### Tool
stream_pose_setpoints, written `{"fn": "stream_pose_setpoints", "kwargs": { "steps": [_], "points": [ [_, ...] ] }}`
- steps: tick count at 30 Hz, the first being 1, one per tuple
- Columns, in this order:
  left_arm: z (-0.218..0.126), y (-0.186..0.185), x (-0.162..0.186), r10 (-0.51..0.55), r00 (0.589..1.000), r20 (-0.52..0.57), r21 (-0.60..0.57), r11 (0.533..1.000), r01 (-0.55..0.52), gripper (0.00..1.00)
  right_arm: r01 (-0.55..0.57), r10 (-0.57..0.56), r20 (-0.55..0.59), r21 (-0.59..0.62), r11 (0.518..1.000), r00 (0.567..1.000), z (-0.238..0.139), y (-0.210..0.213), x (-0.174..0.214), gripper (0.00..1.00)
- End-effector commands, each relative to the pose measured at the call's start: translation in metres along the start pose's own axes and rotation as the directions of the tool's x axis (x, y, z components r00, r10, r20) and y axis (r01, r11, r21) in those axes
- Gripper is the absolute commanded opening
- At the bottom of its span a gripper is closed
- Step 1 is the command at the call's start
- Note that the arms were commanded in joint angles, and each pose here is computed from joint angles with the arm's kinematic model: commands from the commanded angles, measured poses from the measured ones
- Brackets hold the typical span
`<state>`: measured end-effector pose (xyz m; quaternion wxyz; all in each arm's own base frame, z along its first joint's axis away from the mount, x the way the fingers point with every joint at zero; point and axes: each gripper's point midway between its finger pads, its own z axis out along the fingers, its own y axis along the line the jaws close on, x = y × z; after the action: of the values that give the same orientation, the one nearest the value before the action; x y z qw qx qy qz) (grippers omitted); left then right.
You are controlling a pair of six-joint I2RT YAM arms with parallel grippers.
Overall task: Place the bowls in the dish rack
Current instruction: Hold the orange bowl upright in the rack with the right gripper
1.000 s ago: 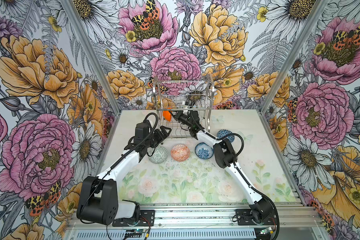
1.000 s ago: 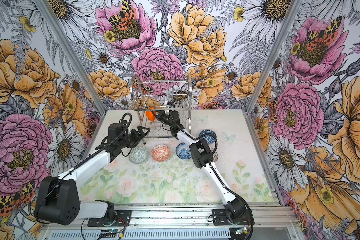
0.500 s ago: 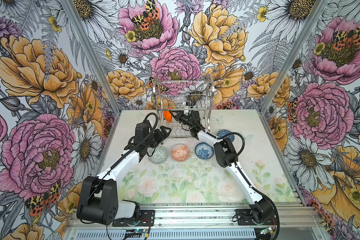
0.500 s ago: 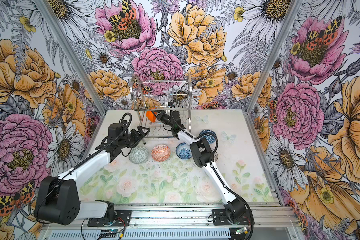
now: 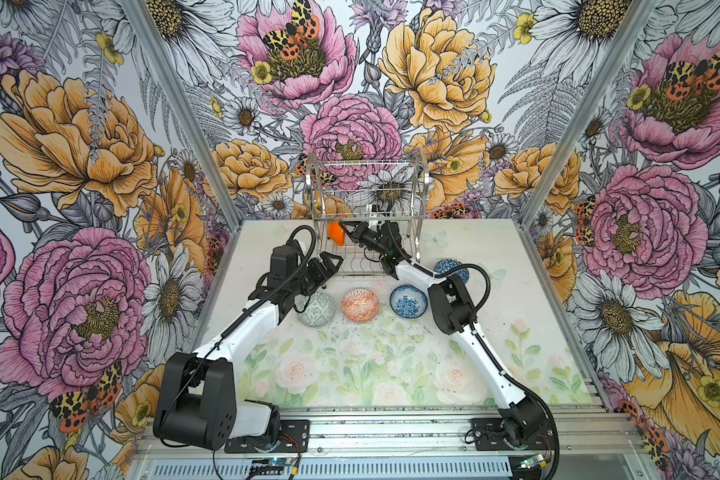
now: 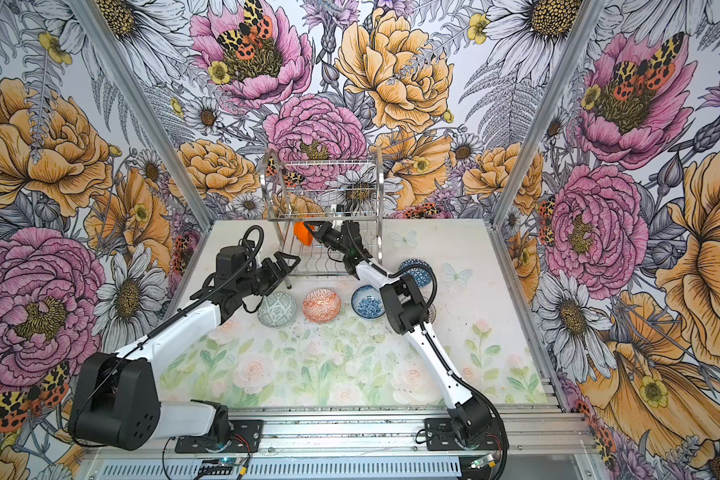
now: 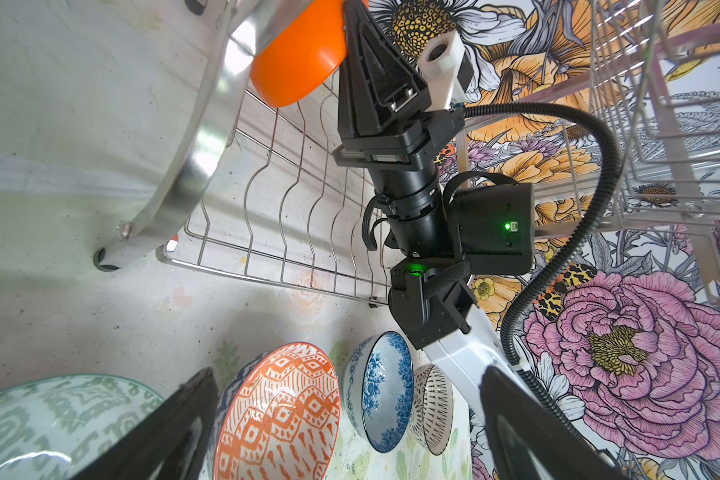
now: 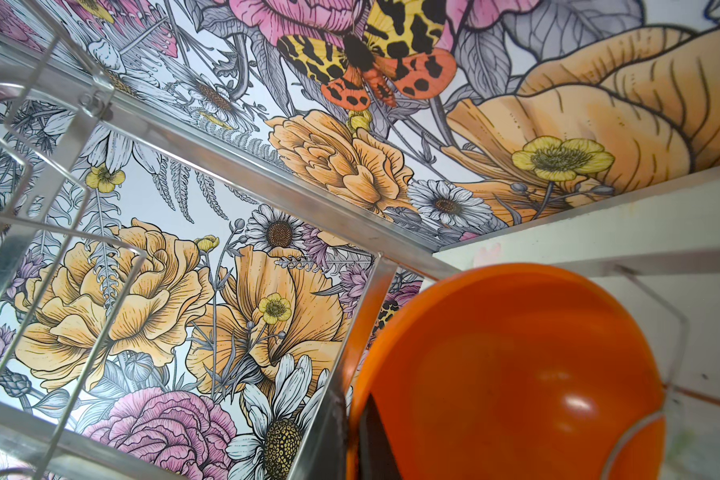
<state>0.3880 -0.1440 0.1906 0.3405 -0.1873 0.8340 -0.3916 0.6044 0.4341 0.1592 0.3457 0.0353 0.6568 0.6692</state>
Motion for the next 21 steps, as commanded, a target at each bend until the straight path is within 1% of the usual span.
{"fn": "stream_pose_setpoints", "kwargs": {
  "steps": [1, 16, 19, 21],
  "points": [
    [-0.002, -0.012, -0.007, 0.025, 1.0, 0.01, 0.036, 0.999, -0.025, 0.99, -0.009, 0.012, -0.04, 0.063, 0.998, 0.999, -0.011, -0.044, 0.017, 0.0],
    [-0.001, -0.013, -0.006, 0.024, 1.0, 0.009, 0.035, 0.999, -0.025, 0.99, 0.032, -0.026, -0.055, 0.11, 0.993, 0.998, -0.014, -0.049, 0.019, 0.0],
    [-0.002, -0.016, -0.005, 0.057, 0.998, 0.02, 0.032, 0.998, -0.057, 0.99, 0.044, -0.037, -0.059, 0.114, 0.992, 0.998, -0.014, -0.047, 0.021, 0.0],
    [-0.003, -0.022, -0.003, 0.104, 0.994, 0.03, 0.036, 0.994, -0.105, 0.99, 0.05, -0.043, -0.059, 0.117, 0.992, 0.997, -0.015, -0.046, 0.019, 0.0]
  ]
}}
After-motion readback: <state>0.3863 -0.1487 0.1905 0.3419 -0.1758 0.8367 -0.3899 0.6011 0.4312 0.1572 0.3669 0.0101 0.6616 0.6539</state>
